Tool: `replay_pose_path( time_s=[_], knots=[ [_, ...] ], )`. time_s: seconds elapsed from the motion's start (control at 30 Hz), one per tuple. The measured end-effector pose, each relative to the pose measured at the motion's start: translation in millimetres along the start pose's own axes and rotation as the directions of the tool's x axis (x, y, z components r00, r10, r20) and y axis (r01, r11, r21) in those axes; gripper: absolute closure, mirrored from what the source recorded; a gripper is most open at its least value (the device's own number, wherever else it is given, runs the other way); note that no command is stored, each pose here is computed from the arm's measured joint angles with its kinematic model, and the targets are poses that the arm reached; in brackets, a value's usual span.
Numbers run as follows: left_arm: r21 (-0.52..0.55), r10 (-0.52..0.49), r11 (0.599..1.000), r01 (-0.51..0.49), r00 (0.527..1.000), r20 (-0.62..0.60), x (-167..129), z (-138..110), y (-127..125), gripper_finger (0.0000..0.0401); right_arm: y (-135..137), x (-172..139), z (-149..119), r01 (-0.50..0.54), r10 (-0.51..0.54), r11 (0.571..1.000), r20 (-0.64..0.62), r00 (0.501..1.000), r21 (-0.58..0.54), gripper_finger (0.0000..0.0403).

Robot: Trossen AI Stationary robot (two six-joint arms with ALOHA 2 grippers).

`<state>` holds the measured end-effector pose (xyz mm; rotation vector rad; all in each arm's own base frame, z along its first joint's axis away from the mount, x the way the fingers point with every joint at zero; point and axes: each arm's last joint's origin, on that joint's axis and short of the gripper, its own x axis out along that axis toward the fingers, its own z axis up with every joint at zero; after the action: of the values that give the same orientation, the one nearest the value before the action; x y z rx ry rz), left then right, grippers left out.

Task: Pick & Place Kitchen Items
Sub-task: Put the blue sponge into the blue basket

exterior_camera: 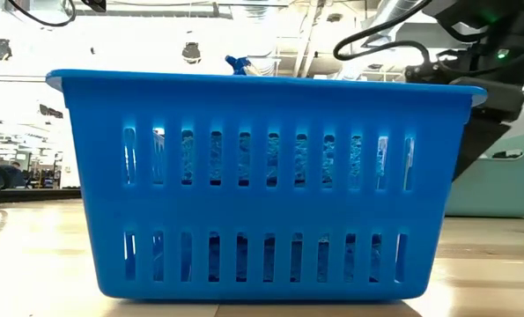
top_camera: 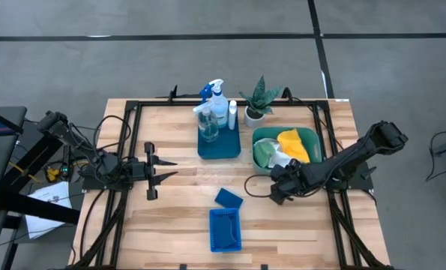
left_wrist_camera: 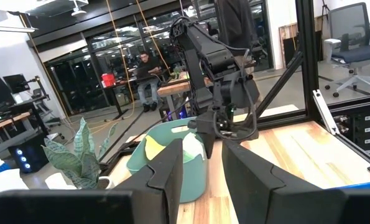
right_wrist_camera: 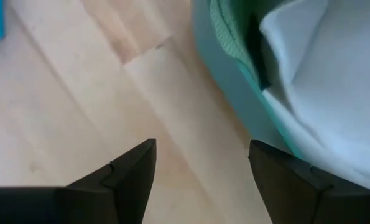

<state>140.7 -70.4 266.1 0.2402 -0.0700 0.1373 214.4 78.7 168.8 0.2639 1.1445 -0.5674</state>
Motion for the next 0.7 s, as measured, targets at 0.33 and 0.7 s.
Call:
replay_pose_path(
  time_s=[0.33,0.7],
  knots=[
    [0.0,0.0,1.0,0.0,1.0,0.0,0.0,0.0,0.0,0.0293,-2.4,2.2,6.5,0.013,-0.013,1.0,0.037,0.999,0.009,0.0154],
    [0.0,0.0,1.0,0.0,1.0,0.0,0.0,0.0,0.0,0.0293,31.6,-8.9,11.2,-0.292,0.317,0.939,0.127,0.94,-0.18,0.0154]
  ],
)
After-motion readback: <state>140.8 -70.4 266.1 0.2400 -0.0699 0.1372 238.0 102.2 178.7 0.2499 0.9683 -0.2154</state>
